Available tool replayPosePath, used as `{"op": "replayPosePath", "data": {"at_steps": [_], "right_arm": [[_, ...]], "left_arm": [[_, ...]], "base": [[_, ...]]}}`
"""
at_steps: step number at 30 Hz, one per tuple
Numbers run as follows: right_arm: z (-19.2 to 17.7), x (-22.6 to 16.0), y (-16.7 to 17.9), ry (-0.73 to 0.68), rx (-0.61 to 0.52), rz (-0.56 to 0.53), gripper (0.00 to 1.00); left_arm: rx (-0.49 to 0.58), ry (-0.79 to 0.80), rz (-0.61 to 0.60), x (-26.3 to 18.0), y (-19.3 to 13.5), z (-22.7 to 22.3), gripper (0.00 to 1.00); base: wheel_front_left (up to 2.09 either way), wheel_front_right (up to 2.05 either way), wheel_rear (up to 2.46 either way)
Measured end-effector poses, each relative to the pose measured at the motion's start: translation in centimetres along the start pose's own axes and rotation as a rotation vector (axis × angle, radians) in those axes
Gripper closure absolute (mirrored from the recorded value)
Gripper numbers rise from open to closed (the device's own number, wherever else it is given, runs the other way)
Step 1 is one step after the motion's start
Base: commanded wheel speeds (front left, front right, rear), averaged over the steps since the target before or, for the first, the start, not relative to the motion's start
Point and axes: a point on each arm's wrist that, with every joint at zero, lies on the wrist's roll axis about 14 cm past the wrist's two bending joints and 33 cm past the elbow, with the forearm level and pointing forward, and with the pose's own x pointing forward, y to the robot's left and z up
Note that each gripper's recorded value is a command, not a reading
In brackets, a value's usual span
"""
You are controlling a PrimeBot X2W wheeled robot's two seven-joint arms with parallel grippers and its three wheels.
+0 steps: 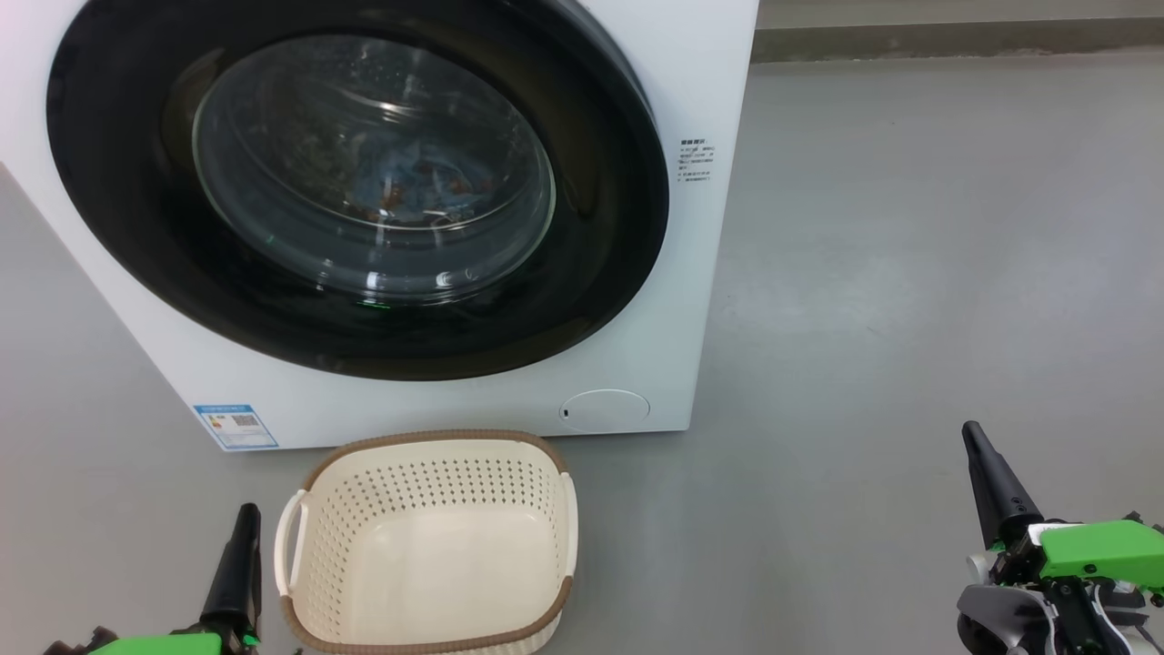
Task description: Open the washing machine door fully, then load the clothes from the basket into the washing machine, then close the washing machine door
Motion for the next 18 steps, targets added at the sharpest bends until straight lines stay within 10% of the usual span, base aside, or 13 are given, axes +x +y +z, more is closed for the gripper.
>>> {"op": "replayPosePath", "data": {"at_steps": [18], "right_arm": [[0.42,-0.03,0.07,-0.014,0.035,0.004,1.00]], "left_arm": [[-0.011,0.000,-0.003,0.01,-0.08,0.11,1.00]], "base": [[0.00,0.00,0.00]]}}
